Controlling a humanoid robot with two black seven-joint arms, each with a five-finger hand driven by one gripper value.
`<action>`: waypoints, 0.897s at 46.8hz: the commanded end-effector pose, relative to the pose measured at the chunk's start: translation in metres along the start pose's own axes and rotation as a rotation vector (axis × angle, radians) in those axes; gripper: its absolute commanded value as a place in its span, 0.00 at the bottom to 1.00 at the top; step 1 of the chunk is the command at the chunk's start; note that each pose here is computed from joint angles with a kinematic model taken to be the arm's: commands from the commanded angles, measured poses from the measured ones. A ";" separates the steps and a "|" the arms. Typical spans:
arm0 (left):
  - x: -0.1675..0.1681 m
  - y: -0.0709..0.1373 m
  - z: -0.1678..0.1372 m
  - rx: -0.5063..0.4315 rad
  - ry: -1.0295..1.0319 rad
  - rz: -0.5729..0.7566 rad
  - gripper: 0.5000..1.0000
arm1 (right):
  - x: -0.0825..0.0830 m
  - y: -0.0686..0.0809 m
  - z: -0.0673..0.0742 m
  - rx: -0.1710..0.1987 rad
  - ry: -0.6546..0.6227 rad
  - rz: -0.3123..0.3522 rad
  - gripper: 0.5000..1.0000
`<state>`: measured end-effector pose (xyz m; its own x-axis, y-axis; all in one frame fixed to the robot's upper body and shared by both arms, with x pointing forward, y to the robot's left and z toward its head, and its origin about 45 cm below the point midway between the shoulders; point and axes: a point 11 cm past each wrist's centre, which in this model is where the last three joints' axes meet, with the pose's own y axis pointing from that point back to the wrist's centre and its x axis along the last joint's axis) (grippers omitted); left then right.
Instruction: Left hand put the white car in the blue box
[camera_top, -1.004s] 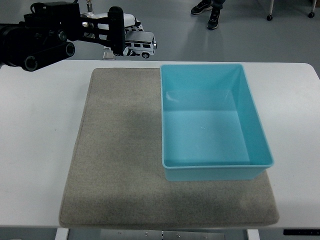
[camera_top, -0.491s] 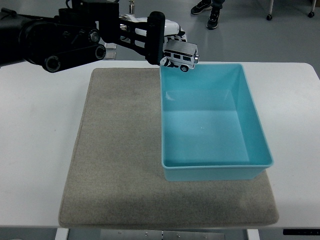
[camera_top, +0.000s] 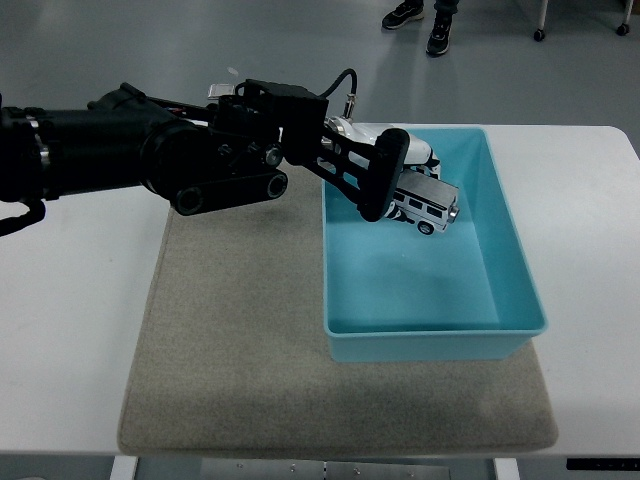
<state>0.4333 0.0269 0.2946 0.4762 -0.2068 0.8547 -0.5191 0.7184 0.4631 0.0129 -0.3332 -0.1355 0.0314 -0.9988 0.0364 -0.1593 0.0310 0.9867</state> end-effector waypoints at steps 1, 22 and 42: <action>-0.012 -0.007 0.007 -0.015 0.008 -0.020 0.00 | 0.000 0.000 0.000 0.000 0.000 0.000 0.87; -0.046 -0.019 0.010 -0.022 0.045 -0.093 0.00 | 0.000 0.000 0.000 0.000 -0.001 0.000 0.87; -0.047 -0.020 0.017 -0.041 0.062 -0.089 0.87 | 0.000 0.000 0.000 0.000 0.000 0.000 0.87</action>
<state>0.4095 0.0121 0.2486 0.5624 -0.2339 0.7931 -0.4435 0.7242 0.5281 0.0130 -0.3332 -0.1355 0.0313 -0.9988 0.0365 -0.1594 0.0310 0.9867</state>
